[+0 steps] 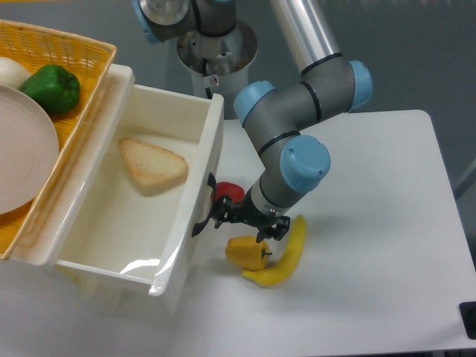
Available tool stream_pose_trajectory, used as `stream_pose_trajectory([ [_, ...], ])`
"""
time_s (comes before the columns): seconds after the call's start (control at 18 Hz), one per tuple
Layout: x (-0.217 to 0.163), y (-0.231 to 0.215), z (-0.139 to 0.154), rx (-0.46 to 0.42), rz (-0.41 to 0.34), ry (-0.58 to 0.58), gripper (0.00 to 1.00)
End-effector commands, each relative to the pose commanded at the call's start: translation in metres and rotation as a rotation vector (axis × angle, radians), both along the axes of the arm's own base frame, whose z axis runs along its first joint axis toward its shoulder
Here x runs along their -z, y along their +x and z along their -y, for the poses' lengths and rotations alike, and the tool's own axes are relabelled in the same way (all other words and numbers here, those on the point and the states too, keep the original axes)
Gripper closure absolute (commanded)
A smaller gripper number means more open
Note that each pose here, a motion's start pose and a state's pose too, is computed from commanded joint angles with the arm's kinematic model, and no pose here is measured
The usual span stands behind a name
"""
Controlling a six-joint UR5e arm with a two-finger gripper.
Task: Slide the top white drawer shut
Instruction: 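Push the drawer front inward with the gripper until the drawer shuts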
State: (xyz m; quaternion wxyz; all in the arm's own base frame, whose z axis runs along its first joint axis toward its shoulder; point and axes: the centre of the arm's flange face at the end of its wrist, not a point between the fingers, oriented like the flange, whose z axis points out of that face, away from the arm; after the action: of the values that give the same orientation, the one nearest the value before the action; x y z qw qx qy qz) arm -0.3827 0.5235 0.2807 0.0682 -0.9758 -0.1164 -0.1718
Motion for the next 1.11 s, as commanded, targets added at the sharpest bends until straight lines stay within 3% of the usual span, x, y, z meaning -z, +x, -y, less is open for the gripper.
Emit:
stream_pose_trajectory([
  [1.11,-0.008,0.044,-0.028,0.090,-0.019,0.008,0.00],
])
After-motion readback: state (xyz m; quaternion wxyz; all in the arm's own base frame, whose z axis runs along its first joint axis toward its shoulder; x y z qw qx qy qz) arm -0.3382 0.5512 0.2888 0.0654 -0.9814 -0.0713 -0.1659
